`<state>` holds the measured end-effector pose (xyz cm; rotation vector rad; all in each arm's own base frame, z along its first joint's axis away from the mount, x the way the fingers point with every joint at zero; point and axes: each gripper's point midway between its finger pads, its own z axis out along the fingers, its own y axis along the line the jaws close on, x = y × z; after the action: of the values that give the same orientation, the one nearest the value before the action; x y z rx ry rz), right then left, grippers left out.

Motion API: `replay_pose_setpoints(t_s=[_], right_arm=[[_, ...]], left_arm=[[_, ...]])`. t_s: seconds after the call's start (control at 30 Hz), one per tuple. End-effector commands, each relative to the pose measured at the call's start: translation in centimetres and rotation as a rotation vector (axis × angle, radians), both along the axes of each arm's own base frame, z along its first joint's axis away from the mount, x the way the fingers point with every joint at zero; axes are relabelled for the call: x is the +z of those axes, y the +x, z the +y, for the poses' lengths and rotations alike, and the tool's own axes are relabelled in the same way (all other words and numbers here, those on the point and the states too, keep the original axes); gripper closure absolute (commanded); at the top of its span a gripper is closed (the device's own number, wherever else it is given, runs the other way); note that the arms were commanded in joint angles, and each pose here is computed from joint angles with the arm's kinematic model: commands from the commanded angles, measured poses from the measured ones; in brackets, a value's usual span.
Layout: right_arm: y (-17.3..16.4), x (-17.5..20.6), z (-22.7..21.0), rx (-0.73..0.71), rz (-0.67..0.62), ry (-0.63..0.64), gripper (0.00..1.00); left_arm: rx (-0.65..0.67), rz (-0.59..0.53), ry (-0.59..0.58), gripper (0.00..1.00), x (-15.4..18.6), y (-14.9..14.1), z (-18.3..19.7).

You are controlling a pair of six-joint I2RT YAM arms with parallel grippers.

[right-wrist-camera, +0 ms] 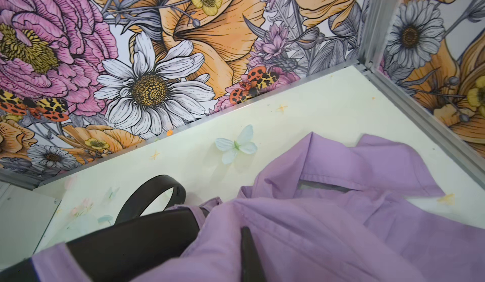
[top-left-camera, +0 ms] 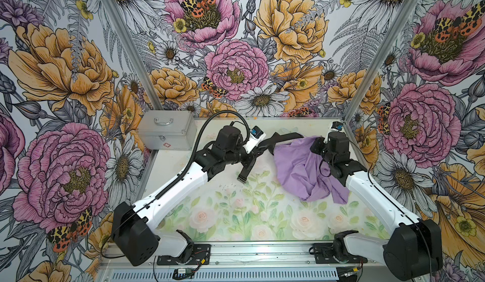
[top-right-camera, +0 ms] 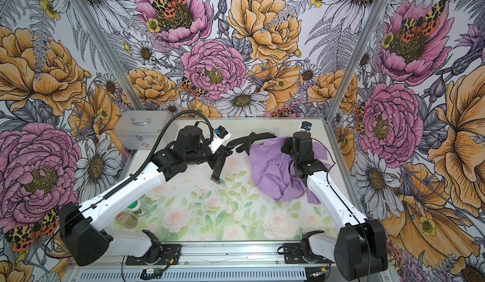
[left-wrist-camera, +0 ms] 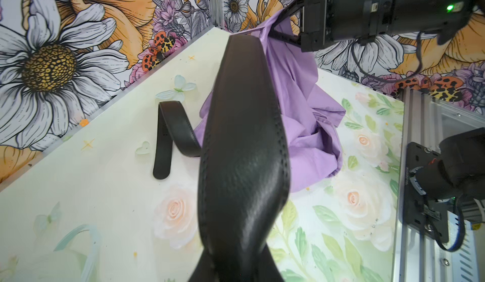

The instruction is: Remove the belt from the trousers

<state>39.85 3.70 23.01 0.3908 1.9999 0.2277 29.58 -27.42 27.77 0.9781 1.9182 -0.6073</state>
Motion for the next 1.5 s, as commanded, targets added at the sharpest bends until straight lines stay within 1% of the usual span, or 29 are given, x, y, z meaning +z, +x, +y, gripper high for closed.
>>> replay_pose_setpoints(t_s=[0.0,0.07,0.13,0.23,0.3,0.33,0.37,0.4,0.43,0.47,0.5,0.57,0.6,0.67,0.7,0.8,0.87,0.97,1.03,1.07,1.17,1.23,1.27,1.33,1.47], right_arm=[[1.2,2.1,-4.3,-0.169,-0.066,0.007,1.0],[1.5,1.6,-4.5,-0.161,-0.054,0.032,1.0],[1.8,1.4,-3.8,-0.122,-0.052,0.053,1.0],[2.5,1.1,-1.7,-0.024,-0.068,0.122,1.0],[2.7,0.8,-0.4,0.027,-0.068,0.16,1.0],[2.7,0.7,0.4,0.055,-0.064,0.17,1.0],[2.6,0.6,1.1,0.075,-0.063,0.169,1.0],[2.5,0.5,1.6,0.09,-0.069,0.166,1.0],[2.4,0.6,2.2,0.108,-0.077,0.159,1.0],[2.2,0.8,2.7,0.122,-0.089,0.146,1.0],[2.1,0.9,3.0,0.133,-0.094,0.134,1.0],[1.9,1.3,3.6,0.152,-0.105,0.103,1.0],[1.9,1.4,3.7,0.16,-0.107,0.093,1.0],[1.9,1.8,4.2,0.181,-0.11,0.079,1.0],[1.9,1.9,4.5,0.193,-0.112,0.076,1.0],[1.8,2.2,5.4,0.233,-0.117,0.058,1.0],[1.5,2.3,6.0,0.258,-0.117,0.05,1.0],[0.8,2.5,6.6,0.288,-0.114,0.045,1.0],[0.3,2.7,7.0,0.303,-0.112,0.048,1.0],[0.0,2.8,7.2,0.314,-0.114,0.049,1.0],[-0.8,3.2,7.5,0.332,-0.123,0.058,1.0],[-1.3,3.3,7.8,0.346,-0.127,0.061,1.0],[-1.6,3.3,7.8,0.35,-0.127,0.06,1.0],[-2.2,3.3,7.9,0.358,-0.132,0.056,1.0],[-2.9,2.5,7.7,0.361,-0.109,0.03,1.0]], left_arm=[[0.162,-0.017,-0.04,1.0,1.2,1.0,5.7],[0.323,0.015,-0.047,1.0,0.3,2.9,9.8],[0.408,0.066,-0.058,1.0,-1.0,4.3,12.2],[0.484,0.13,-0.016,1.0,-3.6,6.5,13.9],[0.497,0.161,0.037,1.0,-5.7,7.9,14.0],[0.494,0.19,0.056,0.94,-6.9,8.5,13.8],[0.488,0.214,0.067,0.81,-7.8,9.2,13.3],[0.465,0.233,0.069,0.71,-8.4,9.4,12.5],[0.413,0.241,0.073,0.63,-8.7,9.3,11.0],[0.353,0.217,0.095,0.54,-8.6,8.9,9.5],[0.301,0.169,0.134,0.45,-8.3,8.5,8.2],[0.169,0.023,0.242,0.26,-7.2,6.9,4.9],[0.13,-0.04,0.279,0.19,-6.4,6.5,3.8],[0.055,-0.138,0.308,0.08,-4.5,5.6,1.2],[0.018,-0.157,0.295,0.05,-3.8,5.2,0.1],[-0.073,-0.175,0.223,0.04,-1.7,5.1,-3.2],[-0.083,-0.207,0.238,0.06,-1.1,6.3,-4.8],[-0.094,-0.282,0.342,0.09,-1.7,8.6,-6.9],[-0.11,-0.31,0.4,0.1,-2.2,9.9,-8.1],[-0.126,-0.302,0.444,0.11,-3.9,10.8,-9.0],[-0.157,-0.364,0.523,0.11,-5.1,12.2,-11.4],[-0.122,-0.42,0.583,0.13,-5.2,13.6,-12.7],[-0.091,-0.446,0.613,0.14,-5.1,14.6,-13.2],[-0.038,-0.485,0.652,0.22,-4.9,16.1,-13.9],[-0.01,-0.529,0.647,0.42,-4.3,17.7,-15.6]])
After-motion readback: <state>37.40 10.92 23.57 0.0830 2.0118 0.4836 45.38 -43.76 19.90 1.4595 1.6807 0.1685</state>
